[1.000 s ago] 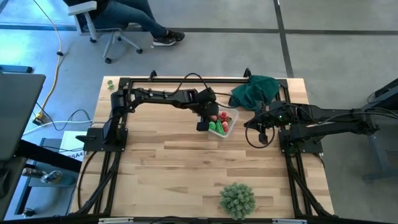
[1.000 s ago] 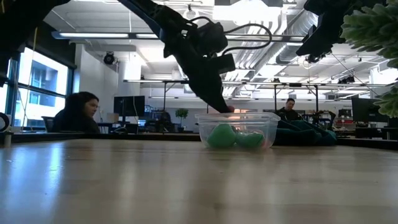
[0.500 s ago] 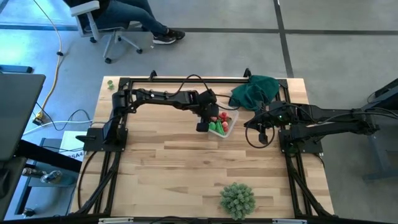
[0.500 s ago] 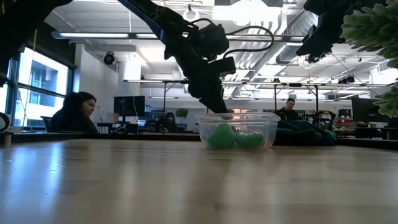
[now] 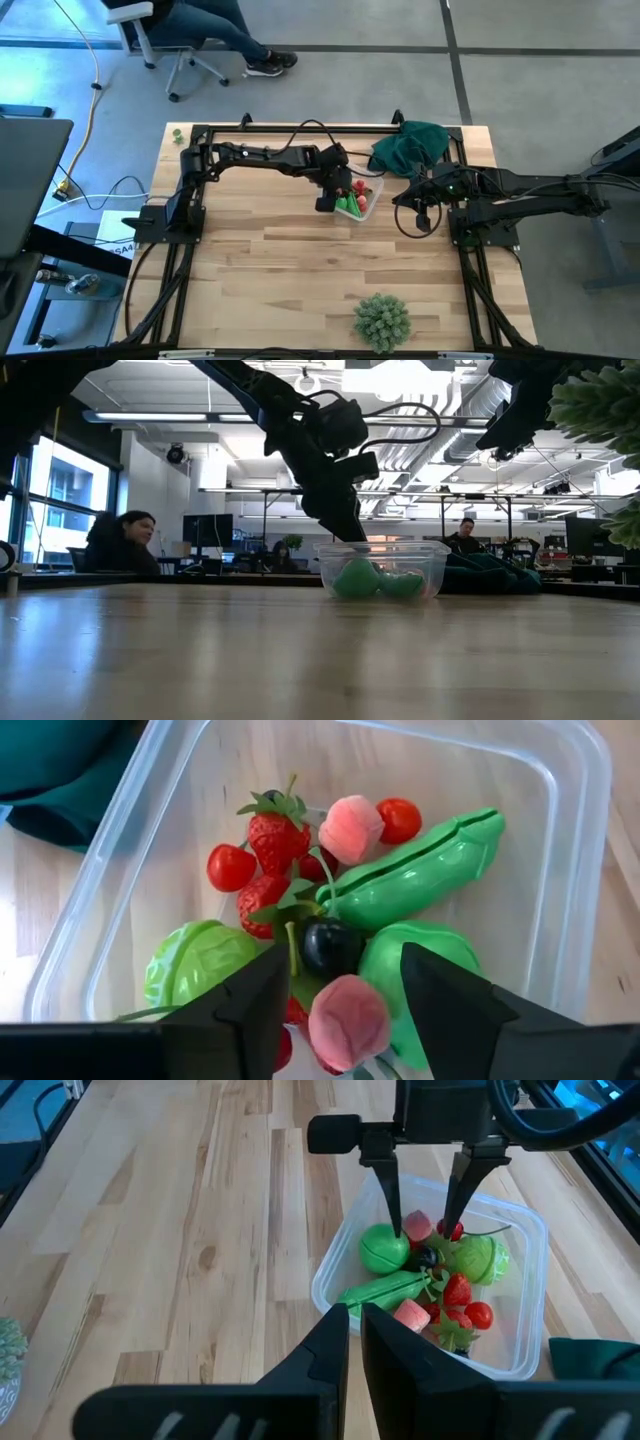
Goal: Pick and placing Produce into tupperware
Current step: Return to Home Position
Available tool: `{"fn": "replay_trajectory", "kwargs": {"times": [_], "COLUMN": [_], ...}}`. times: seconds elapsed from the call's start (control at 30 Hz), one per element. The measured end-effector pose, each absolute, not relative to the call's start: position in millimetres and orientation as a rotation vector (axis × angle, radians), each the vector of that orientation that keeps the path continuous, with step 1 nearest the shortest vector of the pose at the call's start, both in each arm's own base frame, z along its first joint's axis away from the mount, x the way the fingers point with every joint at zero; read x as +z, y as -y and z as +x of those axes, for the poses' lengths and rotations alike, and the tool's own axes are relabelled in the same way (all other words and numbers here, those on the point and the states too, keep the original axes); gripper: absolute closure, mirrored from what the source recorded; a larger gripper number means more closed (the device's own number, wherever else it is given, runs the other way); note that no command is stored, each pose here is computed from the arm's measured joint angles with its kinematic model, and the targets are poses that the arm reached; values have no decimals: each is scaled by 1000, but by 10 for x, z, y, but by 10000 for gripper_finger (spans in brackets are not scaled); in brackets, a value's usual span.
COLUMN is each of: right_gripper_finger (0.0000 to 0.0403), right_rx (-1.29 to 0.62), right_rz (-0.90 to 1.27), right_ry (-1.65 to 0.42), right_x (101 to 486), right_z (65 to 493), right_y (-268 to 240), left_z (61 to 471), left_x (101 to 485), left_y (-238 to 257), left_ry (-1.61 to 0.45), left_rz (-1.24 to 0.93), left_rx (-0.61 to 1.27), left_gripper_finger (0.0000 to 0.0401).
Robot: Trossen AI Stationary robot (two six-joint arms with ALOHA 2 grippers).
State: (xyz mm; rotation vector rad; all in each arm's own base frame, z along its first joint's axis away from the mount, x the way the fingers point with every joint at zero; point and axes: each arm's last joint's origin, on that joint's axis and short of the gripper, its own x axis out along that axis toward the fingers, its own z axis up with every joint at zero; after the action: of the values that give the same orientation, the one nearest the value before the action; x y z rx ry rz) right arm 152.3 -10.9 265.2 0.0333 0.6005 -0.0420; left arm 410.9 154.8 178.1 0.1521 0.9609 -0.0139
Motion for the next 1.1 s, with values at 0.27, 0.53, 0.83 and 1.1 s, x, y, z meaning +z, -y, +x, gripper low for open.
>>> {"fn": "replay_trajectory", "kwargs": {"times": [0.27,0.53,0.83,1.1], "right_gripper_finger": [379,379,379,379], "right_rx": [-42,-42,-42,-42], "right_rz": [34,33,33,33], "right_ry": [-601,-601,-601,-600], "right_x": [2652,2652,2652,2652], "right_z": [1524,1523,1524,1524], "right_y": [109,109,109,109], "left_z": [4134,4087,3648,3160], "left_x": [1935,2611,3214,3159], "left_y": [-1536,-1459,-1060,-774], "left_ry": [-906,-993,-1075,-951], "left_rz": [80,74,250,316], "left_rx": [-93,-109,22,5], "left_gripper_finger": [221,260,350,385]}}
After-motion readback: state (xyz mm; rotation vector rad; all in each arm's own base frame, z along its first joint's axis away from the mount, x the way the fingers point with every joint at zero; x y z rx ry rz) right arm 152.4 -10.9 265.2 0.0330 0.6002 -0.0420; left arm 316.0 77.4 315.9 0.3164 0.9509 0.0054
